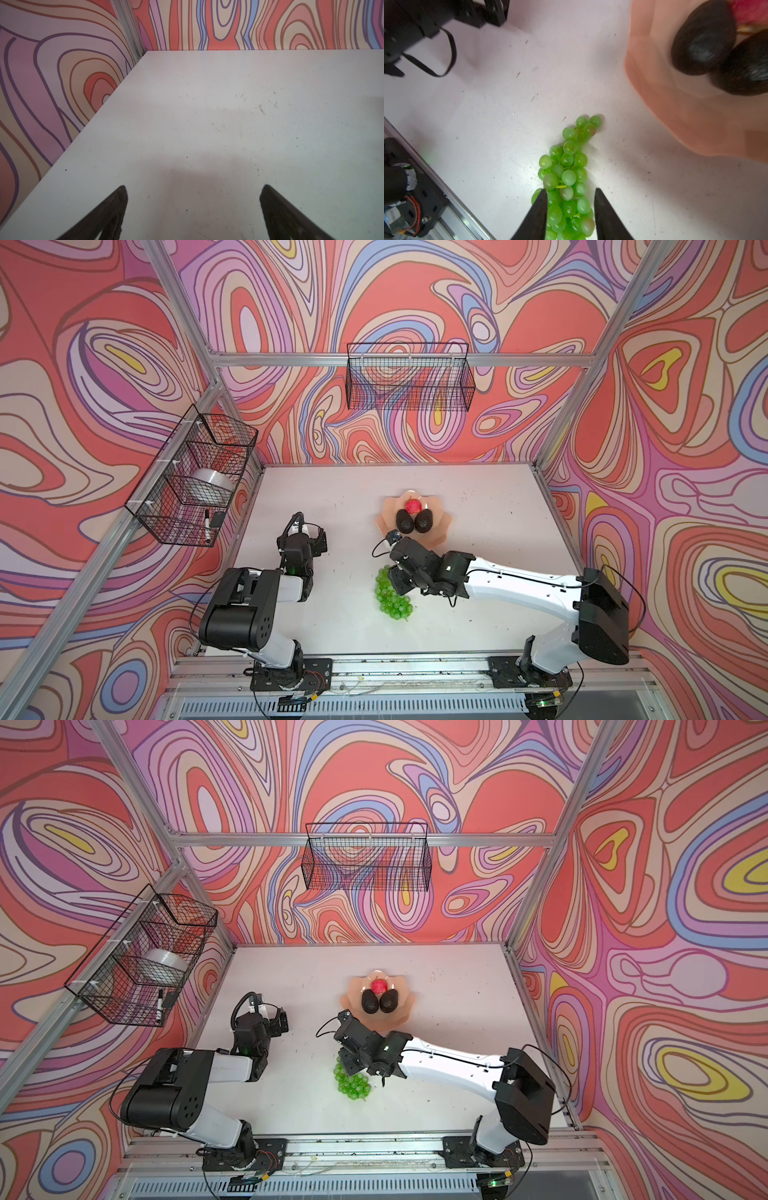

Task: Place and organize the fake fruits in the fruit bowl
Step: 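Move the right gripper to the green grapes and grasp the bunch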

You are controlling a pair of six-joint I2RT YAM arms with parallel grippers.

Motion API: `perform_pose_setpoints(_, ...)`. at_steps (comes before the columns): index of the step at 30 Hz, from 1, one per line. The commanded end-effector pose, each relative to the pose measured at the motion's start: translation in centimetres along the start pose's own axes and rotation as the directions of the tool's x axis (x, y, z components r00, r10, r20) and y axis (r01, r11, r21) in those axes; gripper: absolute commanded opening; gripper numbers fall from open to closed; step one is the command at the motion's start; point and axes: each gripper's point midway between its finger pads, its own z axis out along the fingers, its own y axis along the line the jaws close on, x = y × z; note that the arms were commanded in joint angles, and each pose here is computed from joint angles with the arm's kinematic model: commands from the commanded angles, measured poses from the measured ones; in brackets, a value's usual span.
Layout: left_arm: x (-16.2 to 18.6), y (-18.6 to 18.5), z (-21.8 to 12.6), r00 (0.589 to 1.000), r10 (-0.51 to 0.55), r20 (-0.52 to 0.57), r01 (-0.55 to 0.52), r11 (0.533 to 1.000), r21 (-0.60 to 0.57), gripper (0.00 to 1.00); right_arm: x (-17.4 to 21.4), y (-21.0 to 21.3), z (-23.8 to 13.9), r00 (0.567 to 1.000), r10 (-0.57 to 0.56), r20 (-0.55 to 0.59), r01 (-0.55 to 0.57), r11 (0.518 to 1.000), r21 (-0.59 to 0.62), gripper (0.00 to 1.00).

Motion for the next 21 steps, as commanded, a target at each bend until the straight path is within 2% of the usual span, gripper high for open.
perform_pose_setpoints(1, -0.8, 0.1, 0.2, 1.000, -0.011, 0.019, 0.011, 1.000, -0.005, 1.00, -1.8, -1.2, -1.5, 0.999, -0.037, 0.023, 0.036, 0.999, 0.031, 0.46)
perform_pose_setpoints(5, -0.7, 0.1, 0.2, 1.000, -0.011, 0.018, 0.011, 1.000, -0.004, 1.00, -0.3, 0.2, -0.6, 0.994, -0.099, -0.054, 0.097, 0.994, -0.041, 0.72)
perform_pose_setpoints(7, -0.7, 0.1, 0.2, 1.000, -0.011, 0.019, 0.011, 1.000, -0.004, 1.00, 1.2, 1.4, 0.2, 0.988, -0.123, -0.092, 0.115, 0.990, -0.081, 0.79)
perform_pose_setpoints(11, -0.7, 0.1, 0.2, 1.000, -0.012, 0.018, 0.012, 1.000, -0.005, 1.00, 3.8, 1.6, 2.7, 0.978, -0.108, -0.179, 0.101, 0.994, -0.044, 0.85)
perform_pose_setpoints(15, -0.7, 0.1, 0.2, 1.000, -0.011, 0.018, 0.011, 1.000, -0.004, 1.00, 4.5, 2.0, 4.5, 0.979, -0.079, -0.189, 0.074, 0.997, -0.031, 0.89)
perform_pose_setpoints(21, -0.7, 0.1, 0.2, 1.000, -0.011, 0.019, 0.011, 1.000, -0.004, 1.00, 6.5, 0.7, 7.5, 0.968, -0.053, -0.245, 0.071, 0.995, 0.064, 0.91)
